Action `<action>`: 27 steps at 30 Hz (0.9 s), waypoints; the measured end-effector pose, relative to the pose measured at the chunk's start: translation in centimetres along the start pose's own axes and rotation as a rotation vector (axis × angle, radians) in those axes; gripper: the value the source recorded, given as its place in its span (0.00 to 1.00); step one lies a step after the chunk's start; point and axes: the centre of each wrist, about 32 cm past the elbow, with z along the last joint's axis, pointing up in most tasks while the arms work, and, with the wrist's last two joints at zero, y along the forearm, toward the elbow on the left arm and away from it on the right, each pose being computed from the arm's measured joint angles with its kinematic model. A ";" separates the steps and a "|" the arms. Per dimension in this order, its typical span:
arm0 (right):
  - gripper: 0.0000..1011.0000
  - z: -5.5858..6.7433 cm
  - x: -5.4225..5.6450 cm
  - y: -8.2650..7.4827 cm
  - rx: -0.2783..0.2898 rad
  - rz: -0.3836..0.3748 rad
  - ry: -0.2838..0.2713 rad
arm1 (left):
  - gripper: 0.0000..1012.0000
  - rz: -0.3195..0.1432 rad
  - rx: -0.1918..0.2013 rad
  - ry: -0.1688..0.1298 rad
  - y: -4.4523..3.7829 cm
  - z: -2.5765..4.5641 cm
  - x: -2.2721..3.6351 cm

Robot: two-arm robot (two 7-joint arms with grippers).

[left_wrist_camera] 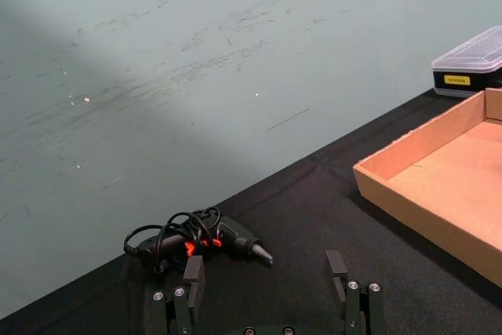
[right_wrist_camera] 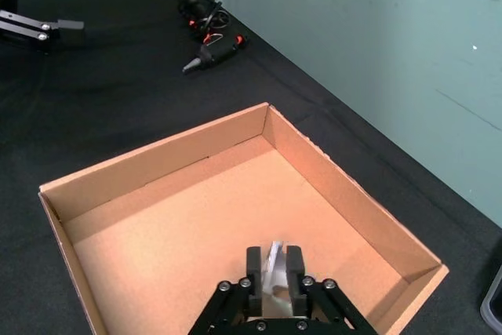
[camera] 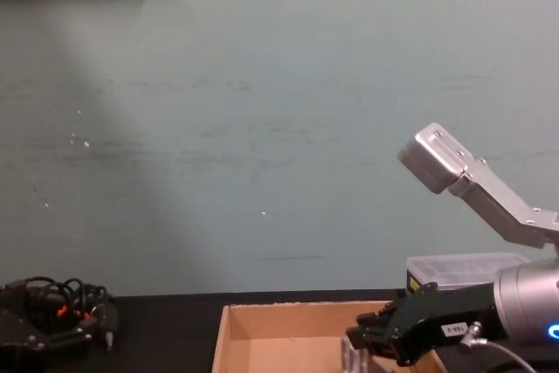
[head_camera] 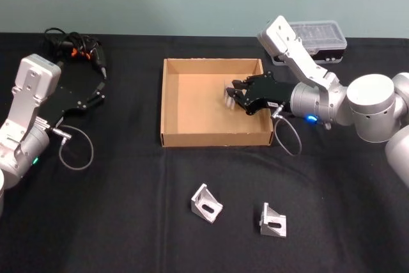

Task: Use one hand to pick up the angle iron from the table and place it into the box.

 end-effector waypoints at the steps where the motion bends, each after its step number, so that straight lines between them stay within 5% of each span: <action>1: 0.20 -0.1 0.0 0.0 -0.001 0.000 0.001 | 0.99 0.000 0.000 0.000 0.00 0.00 0.00; 27: 0.97 0.1 -0.1 -0.1 0.019 -0.009 0.000 | 0.99 0.000 0.000 0.000 0.00 0.00 0.00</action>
